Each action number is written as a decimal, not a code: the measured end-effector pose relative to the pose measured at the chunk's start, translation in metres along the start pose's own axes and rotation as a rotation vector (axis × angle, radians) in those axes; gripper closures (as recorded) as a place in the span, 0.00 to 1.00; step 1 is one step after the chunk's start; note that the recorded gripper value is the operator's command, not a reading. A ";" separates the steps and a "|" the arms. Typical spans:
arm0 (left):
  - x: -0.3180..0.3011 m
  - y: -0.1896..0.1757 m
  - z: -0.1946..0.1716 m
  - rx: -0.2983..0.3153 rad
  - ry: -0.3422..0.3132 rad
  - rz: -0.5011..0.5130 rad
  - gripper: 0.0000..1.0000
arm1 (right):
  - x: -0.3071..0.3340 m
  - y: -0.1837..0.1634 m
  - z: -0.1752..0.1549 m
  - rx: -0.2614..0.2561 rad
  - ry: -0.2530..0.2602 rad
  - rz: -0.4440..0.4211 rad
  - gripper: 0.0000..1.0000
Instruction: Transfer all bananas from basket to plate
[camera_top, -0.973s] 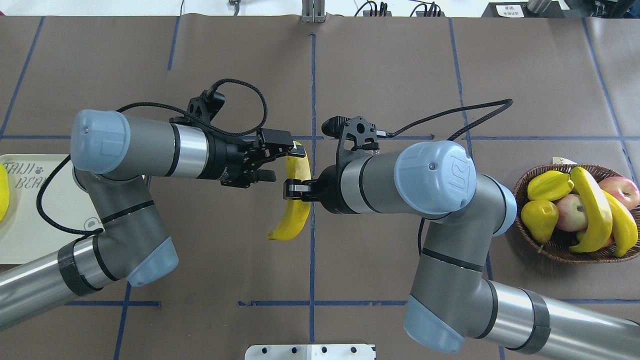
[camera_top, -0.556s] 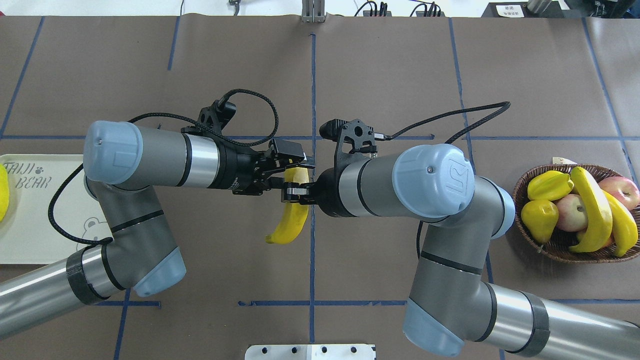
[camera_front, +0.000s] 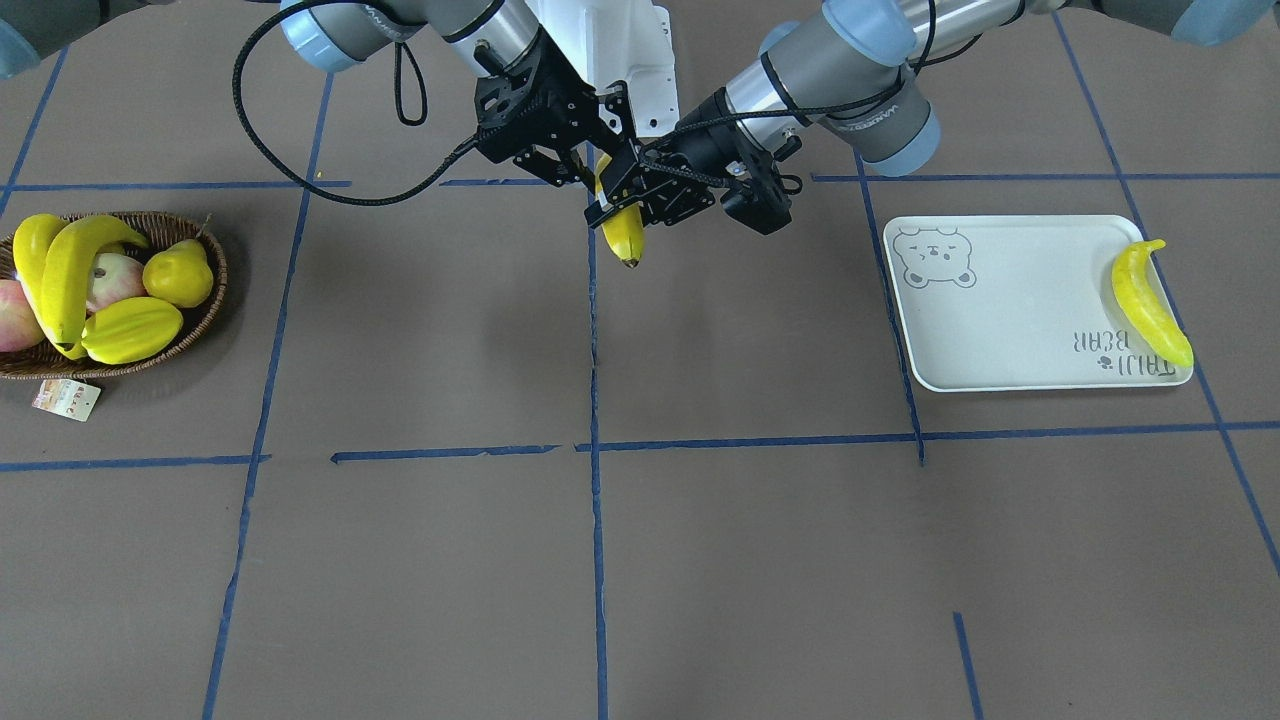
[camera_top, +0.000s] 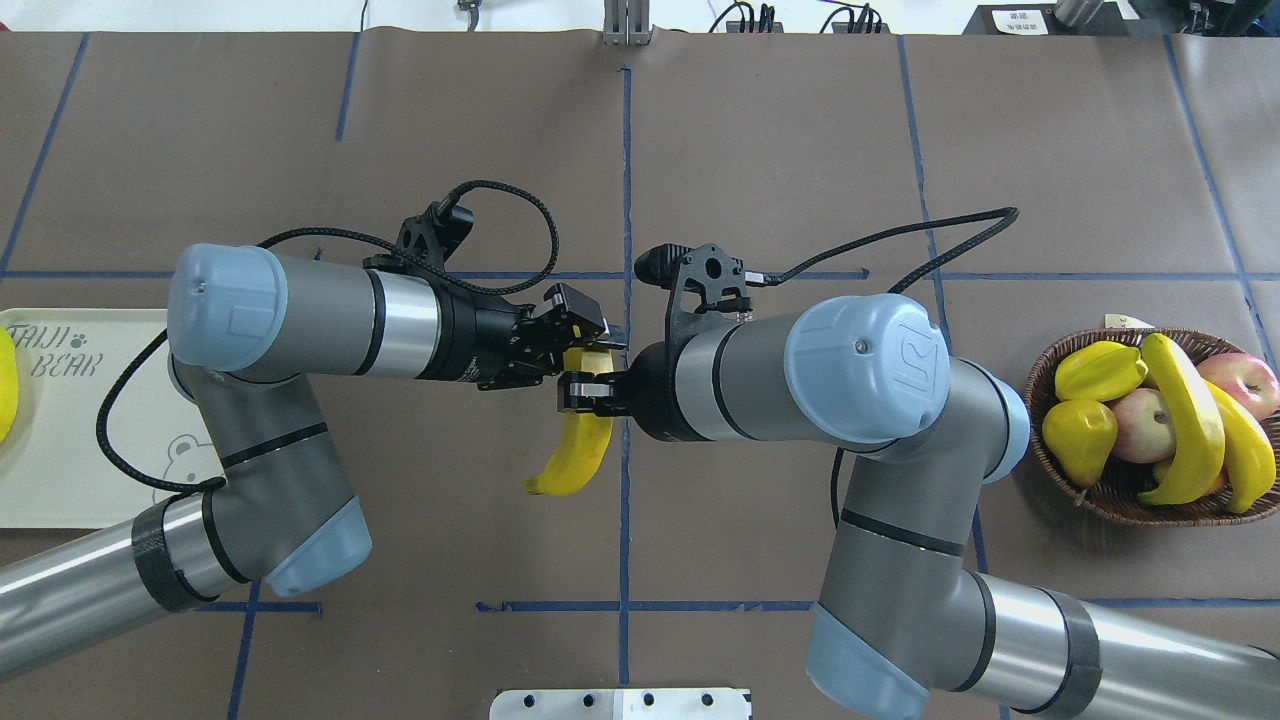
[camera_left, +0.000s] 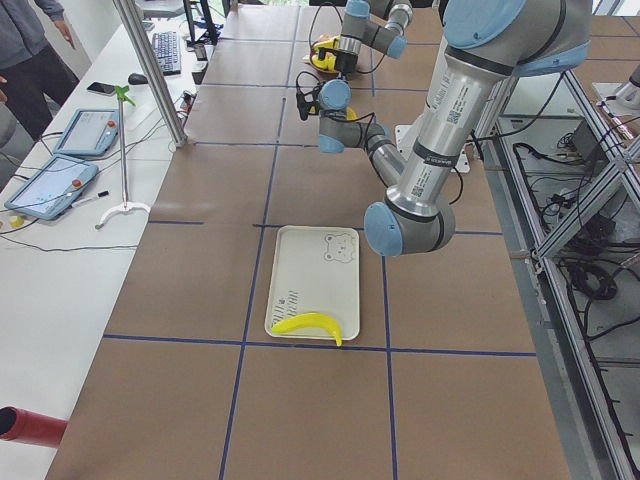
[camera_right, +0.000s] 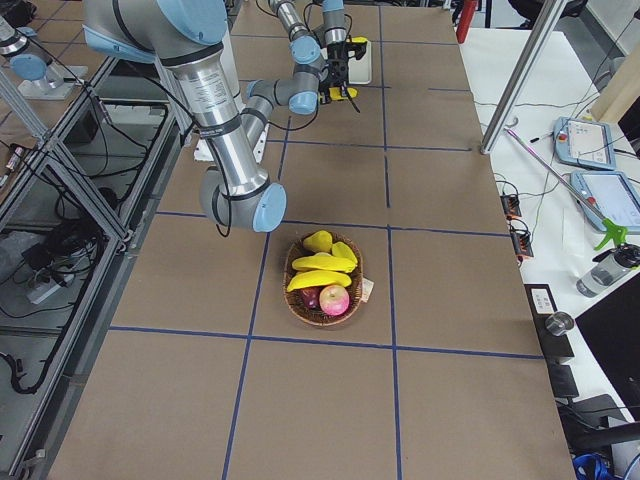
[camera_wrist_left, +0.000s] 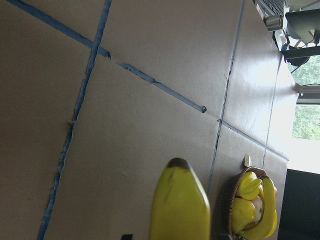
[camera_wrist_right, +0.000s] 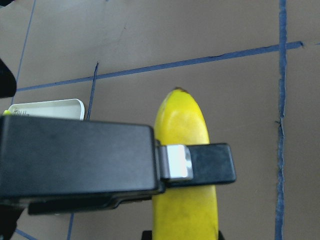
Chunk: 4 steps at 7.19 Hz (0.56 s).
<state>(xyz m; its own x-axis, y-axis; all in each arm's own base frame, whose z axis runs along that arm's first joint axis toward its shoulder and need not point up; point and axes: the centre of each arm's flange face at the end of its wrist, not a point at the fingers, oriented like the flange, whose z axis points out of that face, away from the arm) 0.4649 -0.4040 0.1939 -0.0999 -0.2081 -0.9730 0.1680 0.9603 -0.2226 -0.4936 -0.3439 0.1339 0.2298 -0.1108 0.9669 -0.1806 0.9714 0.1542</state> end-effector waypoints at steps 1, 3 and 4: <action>-0.001 -0.002 -0.002 0.008 -0.013 -0.005 1.00 | -0.001 0.000 -0.001 0.000 -0.002 -0.002 0.00; -0.003 -0.007 -0.004 0.019 -0.025 -0.008 1.00 | -0.001 0.000 -0.002 0.001 -0.003 -0.004 0.00; -0.004 -0.008 -0.005 0.023 -0.027 -0.007 1.00 | -0.001 -0.001 -0.003 0.001 -0.005 -0.005 0.00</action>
<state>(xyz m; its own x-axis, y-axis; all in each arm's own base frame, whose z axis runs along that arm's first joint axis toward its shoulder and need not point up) 0.4587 -0.4103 0.1996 -0.0742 -0.2198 -0.9727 0.1896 0.9545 -0.2302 -0.4905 -0.3439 0.1318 0.2256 -0.1172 0.9672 -0.1802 0.9706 0.1596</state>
